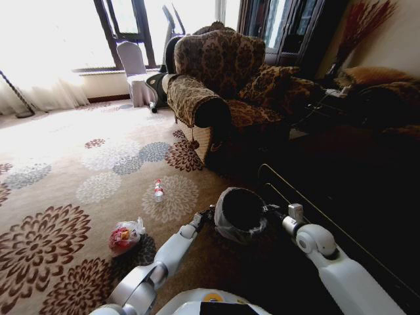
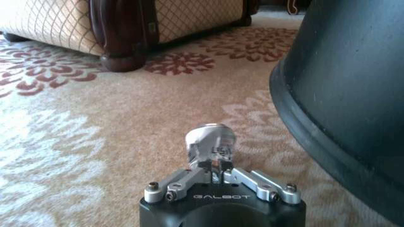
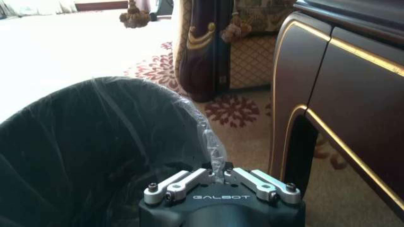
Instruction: Pick up the trash from the ground and place it into the trash bin.
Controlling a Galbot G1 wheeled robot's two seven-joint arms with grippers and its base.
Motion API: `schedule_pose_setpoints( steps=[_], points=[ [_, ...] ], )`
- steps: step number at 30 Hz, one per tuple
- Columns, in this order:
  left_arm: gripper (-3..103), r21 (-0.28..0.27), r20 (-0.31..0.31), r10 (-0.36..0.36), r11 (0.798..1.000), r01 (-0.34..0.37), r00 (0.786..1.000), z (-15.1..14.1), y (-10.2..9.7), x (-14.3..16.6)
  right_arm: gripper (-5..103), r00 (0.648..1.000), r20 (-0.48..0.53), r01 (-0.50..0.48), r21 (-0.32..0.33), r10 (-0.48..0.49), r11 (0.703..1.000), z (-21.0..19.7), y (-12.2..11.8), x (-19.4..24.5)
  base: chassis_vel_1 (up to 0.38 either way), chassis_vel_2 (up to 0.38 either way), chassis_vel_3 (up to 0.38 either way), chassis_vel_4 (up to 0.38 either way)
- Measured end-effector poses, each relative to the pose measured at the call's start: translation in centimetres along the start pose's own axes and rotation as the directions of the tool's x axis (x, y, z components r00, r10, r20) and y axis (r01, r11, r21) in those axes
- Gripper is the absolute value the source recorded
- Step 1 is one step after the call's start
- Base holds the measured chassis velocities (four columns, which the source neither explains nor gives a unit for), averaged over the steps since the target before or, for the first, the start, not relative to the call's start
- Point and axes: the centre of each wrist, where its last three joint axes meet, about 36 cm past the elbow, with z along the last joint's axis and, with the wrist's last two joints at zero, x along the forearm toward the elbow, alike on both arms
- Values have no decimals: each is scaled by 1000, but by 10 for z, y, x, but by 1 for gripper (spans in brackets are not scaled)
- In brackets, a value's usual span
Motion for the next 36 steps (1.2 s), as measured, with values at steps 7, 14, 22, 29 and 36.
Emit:
schedule_pose_setpoints(
  steps=[7,14,22,29,36],
  points=[
    [0,6,23,-25,1000,25,999,-2,11,26,1,1000,10,4,2,-4,1000,-4,2,2,0,0,0,0],
    [0,99,84,-88,992,80,993,-4,30,70,1,1000,15,11,-2,-11,1000,-4,5,2,0,0,0,0],
    [0,142,157,-155,981,133,976,-15,45,111,1,1000,11,22,21,-22,1000,-7,6,4,0,0,0,0],
    [0,170,213,-192,973,157,958,-33,47,139,1,1000,11,27,43,-28,999,-14,3,7,0,0,0,0],
    [0,159,162,-201,971,176,966,-29,50,170,1,999,12,31,49,-31,998,-15,2,6,0,0,0,0]
  ],
)
